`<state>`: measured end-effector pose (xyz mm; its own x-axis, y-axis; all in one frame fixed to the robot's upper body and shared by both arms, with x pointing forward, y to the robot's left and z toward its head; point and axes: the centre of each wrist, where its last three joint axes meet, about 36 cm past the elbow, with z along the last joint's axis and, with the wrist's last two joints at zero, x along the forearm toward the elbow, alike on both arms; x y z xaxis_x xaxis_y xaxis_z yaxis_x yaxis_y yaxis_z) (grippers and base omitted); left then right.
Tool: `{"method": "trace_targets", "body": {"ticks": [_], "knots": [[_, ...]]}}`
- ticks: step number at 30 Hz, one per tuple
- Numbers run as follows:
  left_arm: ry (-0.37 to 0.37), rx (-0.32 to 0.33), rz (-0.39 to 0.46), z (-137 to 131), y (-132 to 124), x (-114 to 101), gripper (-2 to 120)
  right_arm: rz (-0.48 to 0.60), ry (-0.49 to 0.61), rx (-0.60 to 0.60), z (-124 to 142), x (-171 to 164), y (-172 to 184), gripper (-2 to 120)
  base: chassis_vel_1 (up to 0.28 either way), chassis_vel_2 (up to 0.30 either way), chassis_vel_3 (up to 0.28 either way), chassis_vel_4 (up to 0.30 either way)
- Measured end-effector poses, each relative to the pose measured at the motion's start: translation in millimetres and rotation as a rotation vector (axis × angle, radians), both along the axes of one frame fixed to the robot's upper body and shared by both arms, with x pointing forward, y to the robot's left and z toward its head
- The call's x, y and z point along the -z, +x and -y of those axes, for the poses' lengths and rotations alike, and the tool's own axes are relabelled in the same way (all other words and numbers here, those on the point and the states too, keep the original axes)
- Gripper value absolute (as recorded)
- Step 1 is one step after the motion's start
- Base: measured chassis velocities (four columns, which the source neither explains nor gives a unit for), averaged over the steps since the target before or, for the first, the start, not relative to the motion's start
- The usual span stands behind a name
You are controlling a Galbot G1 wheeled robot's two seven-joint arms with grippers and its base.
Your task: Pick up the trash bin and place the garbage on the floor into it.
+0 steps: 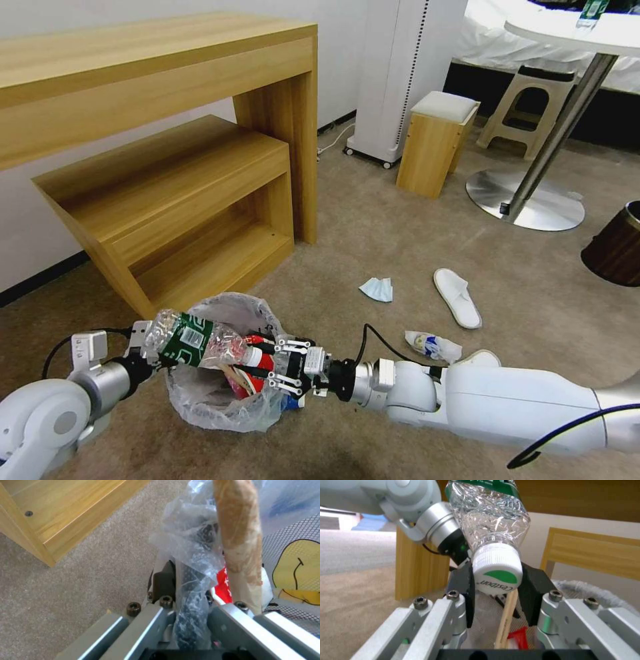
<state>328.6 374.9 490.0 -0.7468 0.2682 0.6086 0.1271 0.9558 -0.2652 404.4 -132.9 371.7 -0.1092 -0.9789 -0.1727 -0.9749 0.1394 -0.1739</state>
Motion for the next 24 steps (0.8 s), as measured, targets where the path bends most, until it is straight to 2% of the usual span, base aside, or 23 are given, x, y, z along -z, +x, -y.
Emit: {"method": "trace_targets", "body": {"ticks": [14,24], "knots": [[-0.007,0.0,0.009,4.0,-8.7,-1.6,0,0.008,-0.069,-0.027,-21.3,11.6,10.5,26,0.0,0.0,0.0,0.0],[-0.009,-0.002,0.008,5.2,-10.2,-0.1,0,0.015,-0.107,-0.023,-21.3,16.9,18.0,26,0.0,0.0,0.0,0.0]]}}
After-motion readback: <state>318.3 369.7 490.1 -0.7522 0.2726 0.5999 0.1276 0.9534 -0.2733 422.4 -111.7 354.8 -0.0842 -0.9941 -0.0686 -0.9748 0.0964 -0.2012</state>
